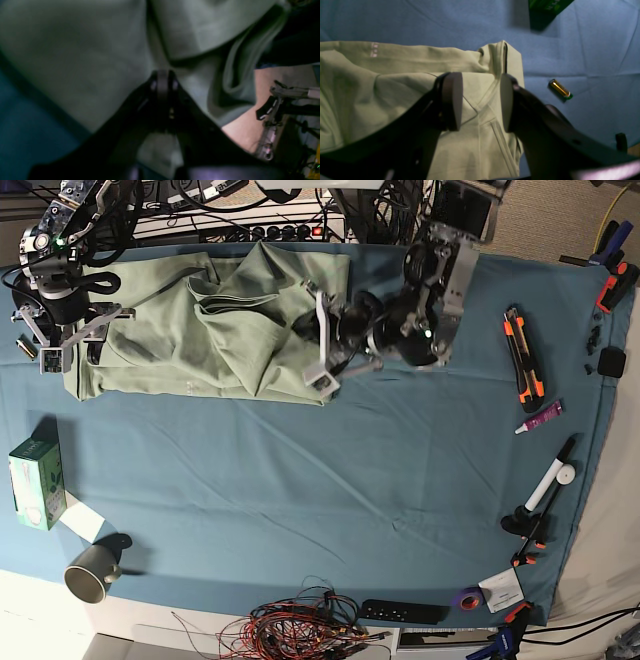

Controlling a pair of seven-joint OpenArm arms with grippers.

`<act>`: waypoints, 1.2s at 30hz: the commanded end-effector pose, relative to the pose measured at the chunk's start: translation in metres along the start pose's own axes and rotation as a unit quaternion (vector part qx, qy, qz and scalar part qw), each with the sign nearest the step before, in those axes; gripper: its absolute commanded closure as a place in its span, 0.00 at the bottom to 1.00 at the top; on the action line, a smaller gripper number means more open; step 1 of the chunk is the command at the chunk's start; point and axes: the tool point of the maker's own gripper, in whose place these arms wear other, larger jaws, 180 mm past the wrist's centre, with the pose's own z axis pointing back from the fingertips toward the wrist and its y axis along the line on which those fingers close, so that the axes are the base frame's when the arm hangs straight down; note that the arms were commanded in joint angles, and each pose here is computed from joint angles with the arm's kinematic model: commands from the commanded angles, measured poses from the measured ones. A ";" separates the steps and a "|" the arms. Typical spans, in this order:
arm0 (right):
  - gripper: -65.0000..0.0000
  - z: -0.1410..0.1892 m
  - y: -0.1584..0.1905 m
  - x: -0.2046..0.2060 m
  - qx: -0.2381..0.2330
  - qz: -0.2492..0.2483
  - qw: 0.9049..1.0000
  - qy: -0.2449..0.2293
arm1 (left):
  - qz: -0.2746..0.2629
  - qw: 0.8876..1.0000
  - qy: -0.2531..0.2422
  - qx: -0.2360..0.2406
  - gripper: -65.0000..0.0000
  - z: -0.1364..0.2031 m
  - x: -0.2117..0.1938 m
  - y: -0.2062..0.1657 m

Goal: Fold the T-shirt properly
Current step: 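Lower the carried end onto the band beside the right gripper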

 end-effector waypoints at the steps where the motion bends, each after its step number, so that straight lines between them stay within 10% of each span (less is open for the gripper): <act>1: 0.62 0.003 -0.006 0.012 -0.008 0.005 1.000 -0.023 | -0.004 1.000 -0.025 -0.002 1.00 0.002 0.014 -0.004; 20: 0.62 0.003 -0.006 0.012 -0.008 0.004 1.000 -0.023 | -0.043 0.997 -0.045 0.040 1.00 -0.031 0.045 -0.042; 36: 0.62 0.003 -0.006 0.013 -0.008 0.004 1.000 -0.024 | -0.077 0.982 -0.173 0.004 1.00 -0.020 0.120 -0.063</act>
